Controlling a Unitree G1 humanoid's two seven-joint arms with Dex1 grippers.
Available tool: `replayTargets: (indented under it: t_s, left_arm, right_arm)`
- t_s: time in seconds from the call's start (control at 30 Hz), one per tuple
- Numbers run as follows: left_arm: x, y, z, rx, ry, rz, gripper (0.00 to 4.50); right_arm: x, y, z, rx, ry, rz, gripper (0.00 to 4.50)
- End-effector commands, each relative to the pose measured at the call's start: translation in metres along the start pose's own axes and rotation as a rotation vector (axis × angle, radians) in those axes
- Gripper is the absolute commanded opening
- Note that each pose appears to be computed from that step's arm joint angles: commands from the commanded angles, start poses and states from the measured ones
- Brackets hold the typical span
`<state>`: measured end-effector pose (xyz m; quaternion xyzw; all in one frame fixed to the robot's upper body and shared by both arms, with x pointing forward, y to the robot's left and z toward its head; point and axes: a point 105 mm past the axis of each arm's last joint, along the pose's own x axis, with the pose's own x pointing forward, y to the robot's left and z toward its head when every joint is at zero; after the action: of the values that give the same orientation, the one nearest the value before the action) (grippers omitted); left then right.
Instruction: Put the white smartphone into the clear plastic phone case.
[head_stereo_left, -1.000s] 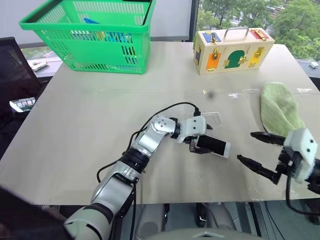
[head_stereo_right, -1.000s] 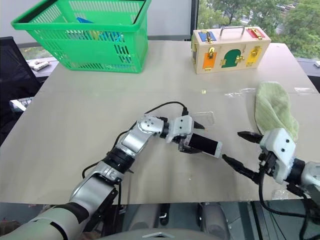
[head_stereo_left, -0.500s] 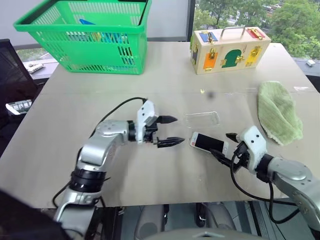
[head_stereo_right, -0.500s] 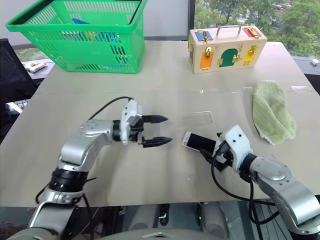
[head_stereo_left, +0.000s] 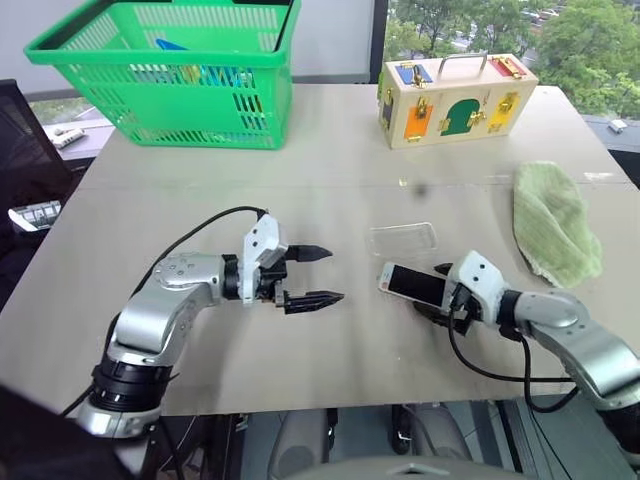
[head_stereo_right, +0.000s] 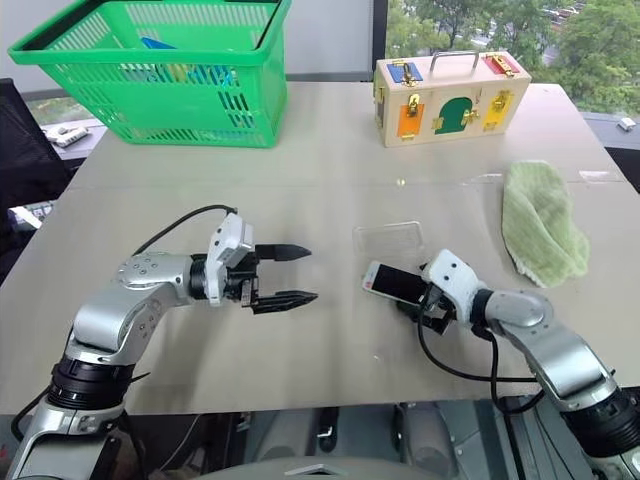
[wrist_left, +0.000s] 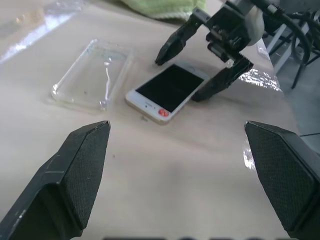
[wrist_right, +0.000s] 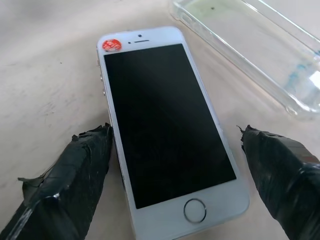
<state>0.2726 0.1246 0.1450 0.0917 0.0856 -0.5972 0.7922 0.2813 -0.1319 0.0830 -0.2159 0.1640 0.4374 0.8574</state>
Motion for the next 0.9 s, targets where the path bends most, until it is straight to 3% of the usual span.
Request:
replayTargets:
  t_s: [0.03, 0.17, 0.33, 0.67, 0.9]
  left_arm:
    - [-0.005, -0.007, 0.008, 0.043, -0.016, 0.020, 4.50]
    - [-0.007, -0.013, 0.010, 0.035, -0.017, 0.039, 4.50]
    - [-0.010, -0.012, 0.011, 0.033, -0.015, 0.069, 4.50]
    - [-0.009, -0.011, 0.010, 0.035, -0.022, 0.082, 4.50]
    - [-0.001, -0.009, 0.011, 0.043, -0.032, 0.061, 4.50]
  right_arm:
    - [0.000, -0.009, -0.022, -0.023, 0.099, 0.034, 4.47]
    - [-0.001, -0.005, -0.040, -0.004, 0.159, 0.157, 4.47]
    - [0.001, -0.006, -0.047, 0.044, 0.176, 0.217, 2.98]
    - [-0.012, -0.011, -0.037, 0.056, 0.094, 0.144, 2.97]
    - [-0.047, -0.021, -0.040, 0.049, 0.111, 0.036, 2.97]
